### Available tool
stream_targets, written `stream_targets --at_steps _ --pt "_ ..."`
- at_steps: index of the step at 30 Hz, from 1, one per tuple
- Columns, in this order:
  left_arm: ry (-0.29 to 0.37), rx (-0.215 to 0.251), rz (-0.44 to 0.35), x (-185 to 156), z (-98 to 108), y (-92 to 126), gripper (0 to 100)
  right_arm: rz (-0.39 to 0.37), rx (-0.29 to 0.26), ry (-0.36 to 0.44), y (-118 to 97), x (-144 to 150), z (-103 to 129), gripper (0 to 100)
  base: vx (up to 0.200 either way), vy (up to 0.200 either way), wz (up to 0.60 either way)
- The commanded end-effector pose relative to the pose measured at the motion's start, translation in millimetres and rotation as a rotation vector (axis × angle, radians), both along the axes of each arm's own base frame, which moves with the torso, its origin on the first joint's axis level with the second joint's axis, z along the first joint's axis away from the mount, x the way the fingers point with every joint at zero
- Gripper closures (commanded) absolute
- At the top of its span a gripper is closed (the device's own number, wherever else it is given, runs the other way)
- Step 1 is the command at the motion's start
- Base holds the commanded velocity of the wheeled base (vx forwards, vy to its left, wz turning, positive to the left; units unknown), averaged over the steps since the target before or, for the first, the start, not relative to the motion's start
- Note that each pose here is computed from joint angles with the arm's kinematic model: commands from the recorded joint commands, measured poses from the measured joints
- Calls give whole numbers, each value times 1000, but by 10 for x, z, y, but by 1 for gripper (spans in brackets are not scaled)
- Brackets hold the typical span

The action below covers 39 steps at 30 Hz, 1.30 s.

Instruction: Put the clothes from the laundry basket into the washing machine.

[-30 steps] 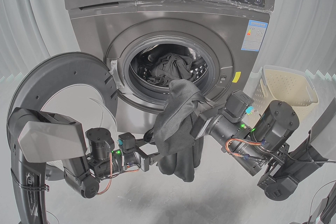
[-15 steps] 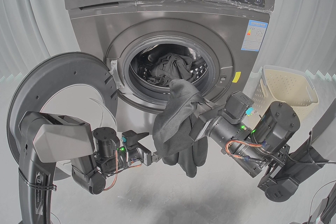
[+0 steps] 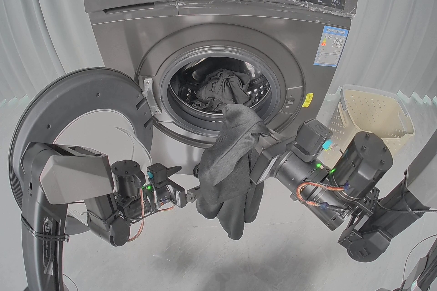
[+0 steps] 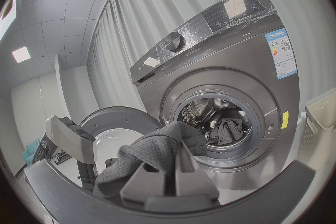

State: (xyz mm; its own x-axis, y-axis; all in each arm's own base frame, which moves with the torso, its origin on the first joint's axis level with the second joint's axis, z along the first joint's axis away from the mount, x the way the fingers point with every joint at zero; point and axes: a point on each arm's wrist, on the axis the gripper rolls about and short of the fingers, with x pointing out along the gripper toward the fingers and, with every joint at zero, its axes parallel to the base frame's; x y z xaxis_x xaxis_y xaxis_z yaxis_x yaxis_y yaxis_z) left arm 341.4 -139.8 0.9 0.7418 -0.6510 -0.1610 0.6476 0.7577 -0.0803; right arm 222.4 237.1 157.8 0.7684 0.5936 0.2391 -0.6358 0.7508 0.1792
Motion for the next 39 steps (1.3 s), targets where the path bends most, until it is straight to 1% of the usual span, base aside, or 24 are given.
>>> stream_targets --at_steps 1,14,22,29,34,39 --pt "-6 -3 8 10 24 31 0 -3 0 0 -15 2 4 100 0 0 0" --pt "-25 -18 16 92 32 19 0 8 1 2 20 -26 -3 100 0 0 0" --pt "-25 -18 0 145 -58 -57 0 16 4 1 60 -48 3 100 0 0 0" --pt "-40 -25 -18 156 -39 -132 0 16 4 1 60 -48 3 100 0 0 0" --pt "-39 -24 -26 162 -66 -161 0 22 2 3 67 -69 -3 100 0 0 0" --pt "-64 -35 -27 219 -37 -191 0 33 -1 5 87 -97 -9 100 0 0 0"
